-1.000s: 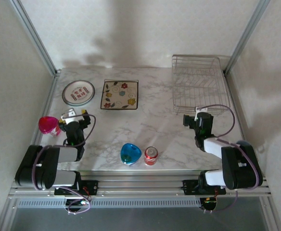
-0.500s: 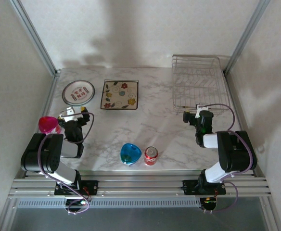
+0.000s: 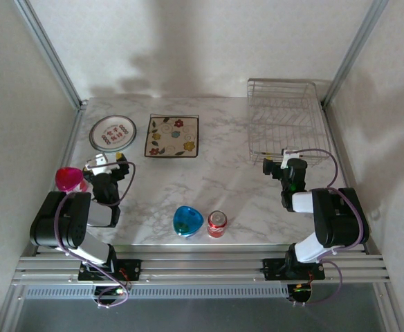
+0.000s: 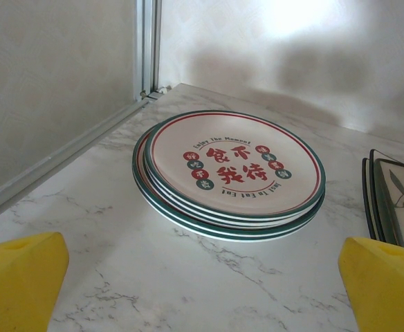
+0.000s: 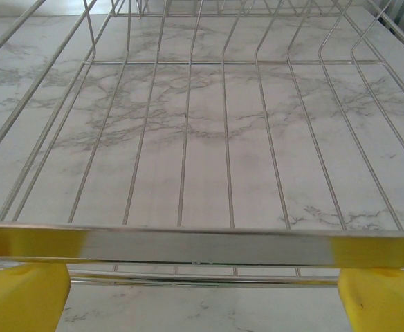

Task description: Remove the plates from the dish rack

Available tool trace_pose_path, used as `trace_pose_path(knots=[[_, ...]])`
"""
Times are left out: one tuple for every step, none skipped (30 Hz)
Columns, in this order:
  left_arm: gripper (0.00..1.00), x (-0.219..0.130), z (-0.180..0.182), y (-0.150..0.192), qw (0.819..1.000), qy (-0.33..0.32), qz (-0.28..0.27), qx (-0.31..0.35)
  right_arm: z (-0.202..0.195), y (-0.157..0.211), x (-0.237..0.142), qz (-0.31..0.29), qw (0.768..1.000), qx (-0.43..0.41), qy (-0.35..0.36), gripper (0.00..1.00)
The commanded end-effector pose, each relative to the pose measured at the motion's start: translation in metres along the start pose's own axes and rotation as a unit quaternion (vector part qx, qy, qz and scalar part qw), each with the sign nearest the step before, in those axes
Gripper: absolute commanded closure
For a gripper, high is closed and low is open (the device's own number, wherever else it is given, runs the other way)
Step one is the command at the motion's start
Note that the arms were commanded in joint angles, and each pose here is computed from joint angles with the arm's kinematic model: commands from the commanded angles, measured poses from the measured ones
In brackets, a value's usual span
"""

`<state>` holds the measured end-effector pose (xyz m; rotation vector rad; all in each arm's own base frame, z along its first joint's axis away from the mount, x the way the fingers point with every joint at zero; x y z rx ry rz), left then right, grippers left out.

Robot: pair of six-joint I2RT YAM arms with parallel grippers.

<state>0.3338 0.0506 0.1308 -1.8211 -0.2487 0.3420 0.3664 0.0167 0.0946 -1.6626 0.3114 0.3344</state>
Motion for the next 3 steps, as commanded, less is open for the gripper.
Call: trace_pose_path(knots=[[0.00,-0.0005,-0.0019,-0.0051,1.000,0.010,-0.012,-0.011,-0.0009,-0.0011,-0.0004,-0.008,1.000,0.004,0.001,0.01],[0.00,-0.0005,-0.0021,-0.0053,1.000,0.010,-0.012,-0.011,-0.0009,-0.0012,-0.0005,-0.009,1.000,0.004,0.001,0.01],[0.00,-0.0006,-0.0020,-0.0055,1.000,0.010,-0.013,-0.012,-0.0009,-0.0012,-0.0005,-0.009,1.000,0.004,0.001,0.01]])
Point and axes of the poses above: each hand's point on the last joint's axis, 136 mm out from that joint toward the fingers, its own x axis out along the fingers, its own z axis along the line the jaws close on, y = z × x, the point moved 3 cm from there along -x, back along the fingers, and after that the axes turned 7 degrees about -x, right-handed, at the moved point
